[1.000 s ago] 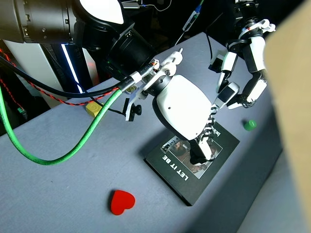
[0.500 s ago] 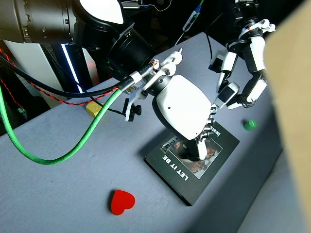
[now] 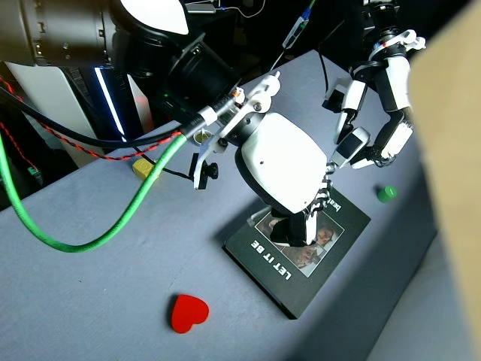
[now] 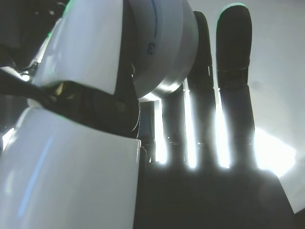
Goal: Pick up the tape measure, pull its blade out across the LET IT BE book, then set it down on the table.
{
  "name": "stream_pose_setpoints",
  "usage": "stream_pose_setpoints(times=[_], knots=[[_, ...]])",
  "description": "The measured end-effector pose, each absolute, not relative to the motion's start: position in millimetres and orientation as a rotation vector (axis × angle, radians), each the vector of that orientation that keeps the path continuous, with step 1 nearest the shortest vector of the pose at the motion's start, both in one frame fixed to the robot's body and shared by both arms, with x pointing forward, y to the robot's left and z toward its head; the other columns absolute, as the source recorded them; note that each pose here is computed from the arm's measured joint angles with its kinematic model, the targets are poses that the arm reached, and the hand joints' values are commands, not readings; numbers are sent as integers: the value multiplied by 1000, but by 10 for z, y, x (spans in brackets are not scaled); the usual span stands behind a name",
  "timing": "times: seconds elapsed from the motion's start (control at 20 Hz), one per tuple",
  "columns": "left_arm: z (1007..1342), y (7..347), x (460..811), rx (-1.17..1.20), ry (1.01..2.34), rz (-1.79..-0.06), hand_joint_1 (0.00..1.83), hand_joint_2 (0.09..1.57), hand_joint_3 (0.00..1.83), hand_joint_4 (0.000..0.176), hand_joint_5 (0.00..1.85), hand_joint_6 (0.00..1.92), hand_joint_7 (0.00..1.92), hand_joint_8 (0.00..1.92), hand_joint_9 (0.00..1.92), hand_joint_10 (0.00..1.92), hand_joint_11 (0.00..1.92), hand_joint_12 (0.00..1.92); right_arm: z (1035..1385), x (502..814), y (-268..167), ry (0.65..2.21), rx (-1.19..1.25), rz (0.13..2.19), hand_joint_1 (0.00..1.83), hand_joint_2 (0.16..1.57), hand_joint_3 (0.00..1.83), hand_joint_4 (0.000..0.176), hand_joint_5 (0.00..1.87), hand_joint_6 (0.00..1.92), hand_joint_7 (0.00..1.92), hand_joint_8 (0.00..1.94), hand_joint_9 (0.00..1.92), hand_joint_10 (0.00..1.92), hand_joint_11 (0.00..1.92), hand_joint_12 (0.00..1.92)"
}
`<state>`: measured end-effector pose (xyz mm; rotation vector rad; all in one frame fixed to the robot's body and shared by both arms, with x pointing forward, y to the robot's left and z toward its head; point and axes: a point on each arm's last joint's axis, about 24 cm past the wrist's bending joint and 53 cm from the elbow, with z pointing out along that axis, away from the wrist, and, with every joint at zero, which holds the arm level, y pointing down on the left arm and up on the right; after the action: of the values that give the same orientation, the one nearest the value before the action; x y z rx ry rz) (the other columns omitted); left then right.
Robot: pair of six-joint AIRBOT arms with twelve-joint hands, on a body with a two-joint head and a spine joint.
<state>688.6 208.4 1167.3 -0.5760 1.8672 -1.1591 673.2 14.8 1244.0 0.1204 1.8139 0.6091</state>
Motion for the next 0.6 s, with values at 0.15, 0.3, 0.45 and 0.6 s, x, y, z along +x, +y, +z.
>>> stream_pose_setpoints(times=[0.15, 0.3, 0.45, 0.6], knots=[[11686, 2071, 6881, -574, 1861, -1171, 1380, 1100, 0, 0, 993, 834, 988, 904, 948, 1253, 846, 1192, 12497, 6722, 89, 1781, 96, 594, 1204, 1143, 1, 0, 870, 1097, 998, 1035, 925, 682, 734, 1280], [11702, 2067, 6880, -573, 1856, -1178, 1380, 1100, 0, 0, 995, 828, 988, 912, 944, 1254, 838, 1188, 12509, 6702, 8, 1777, 98, 591, 1204, 1144, 1, 0, 861, 1100, 1000, 1039, 923, 683, 735, 1281], [11696, 2069, 6879, -574, 1857, -1177, 1379, 1100, 0, 0, 1001, 827, 981, 918, 945, 1250, 838, 1188, 12498, 6701, -129, 1774, 101, 566, 1206, 1144, 1, 0, 858, 1101, 1002, 1041, 928, 687, 742, 1285], [11692, 2072, 6879, -574, 1858, -1175, 1379, 1099, 0, 0, 1007, 834, 984, 909, 936, 1252, 840, 1188, 12492, 6693, -228, 1777, 105, 551, 1205, 1145, 1, 0, 855, 1110, 1001, 1037, 941, 692, 737, 1284]])
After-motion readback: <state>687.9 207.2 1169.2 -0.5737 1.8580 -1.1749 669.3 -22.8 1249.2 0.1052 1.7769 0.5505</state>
